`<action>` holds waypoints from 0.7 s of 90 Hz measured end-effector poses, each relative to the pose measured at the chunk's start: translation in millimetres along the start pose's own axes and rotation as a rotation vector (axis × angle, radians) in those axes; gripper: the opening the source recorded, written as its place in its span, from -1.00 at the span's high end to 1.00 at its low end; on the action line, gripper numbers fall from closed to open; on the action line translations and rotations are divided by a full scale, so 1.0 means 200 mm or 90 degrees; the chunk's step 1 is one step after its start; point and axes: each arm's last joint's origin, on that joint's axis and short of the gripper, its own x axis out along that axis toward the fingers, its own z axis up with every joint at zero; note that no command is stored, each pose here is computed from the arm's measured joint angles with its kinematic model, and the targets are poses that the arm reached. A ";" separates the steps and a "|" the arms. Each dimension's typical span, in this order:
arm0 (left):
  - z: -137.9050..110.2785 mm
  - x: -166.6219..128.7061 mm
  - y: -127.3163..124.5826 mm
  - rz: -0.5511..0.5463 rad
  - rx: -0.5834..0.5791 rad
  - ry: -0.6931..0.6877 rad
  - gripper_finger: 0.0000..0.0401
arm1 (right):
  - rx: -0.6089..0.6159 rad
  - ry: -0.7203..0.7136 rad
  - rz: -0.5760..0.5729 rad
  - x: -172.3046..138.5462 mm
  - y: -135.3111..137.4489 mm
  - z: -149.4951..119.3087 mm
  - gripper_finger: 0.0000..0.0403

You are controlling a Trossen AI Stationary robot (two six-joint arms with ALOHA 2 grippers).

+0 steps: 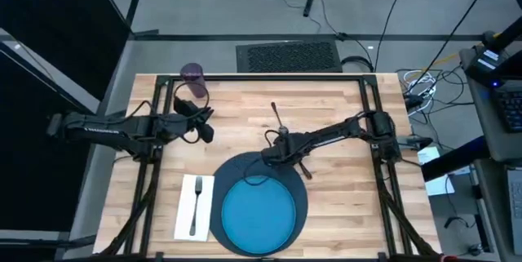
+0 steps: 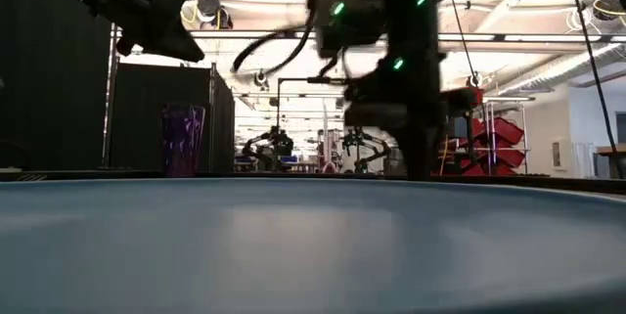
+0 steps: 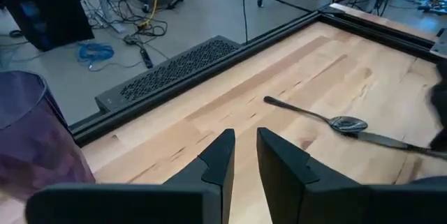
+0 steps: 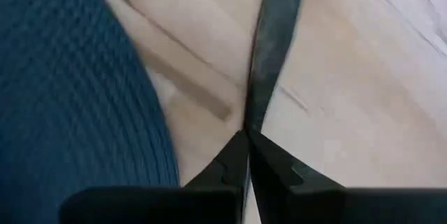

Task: Set table place
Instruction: Move the silver knife to the middle right of the table

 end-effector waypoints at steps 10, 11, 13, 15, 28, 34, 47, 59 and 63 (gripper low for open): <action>0.00 0.00 0.00 0.000 0.000 0.000 0.77 | 0.041 -0.020 0.040 -0.02 -0.08 -0.07 1.00; 0.00 0.00 0.00 0.000 0.000 0.000 0.77 | 0.045 -0.021 0.045 -0.02 -0.09 -0.08 1.00; 0.00 0.00 0.00 0.000 0.000 0.000 0.77 | 0.053 -0.023 0.055 -0.02 -0.10 -0.10 1.00; 0.00 0.00 0.00 0.000 0.000 0.000 0.77 | 0.061 -0.027 0.067 -0.02 -0.12 -0.11 1.00; 0.00 0.00 0.00 0.000 -0.001 -0.001 0.77 | 0.119 -0.041 0.101 0.01 -0.25 -0.22 1.00; 0.00 0.00 0.00 -0.001 -0.004 -0.004 0.77 | 0.137 -0.063 0.149 0.02 -0.27 -0.23 1.00; 0.01 0.00 0.00 -0.002 -0.006 -0.007 0.77 | 0.132 -0.114 0.244 0.02 -0.25 -0.22 1.00; 0.02 0.00 0.00 -0.005 -0.011 -0.019 0.77 | 0.098 -0.140 0.259 0.00 -0.24 -0.21 0.95; 0.02 0.00 0.00 -0.006 -0.010 -0.020 0.77 | 0.085 -0.146 0.257 -0.01 -0.24 -0.20 0.90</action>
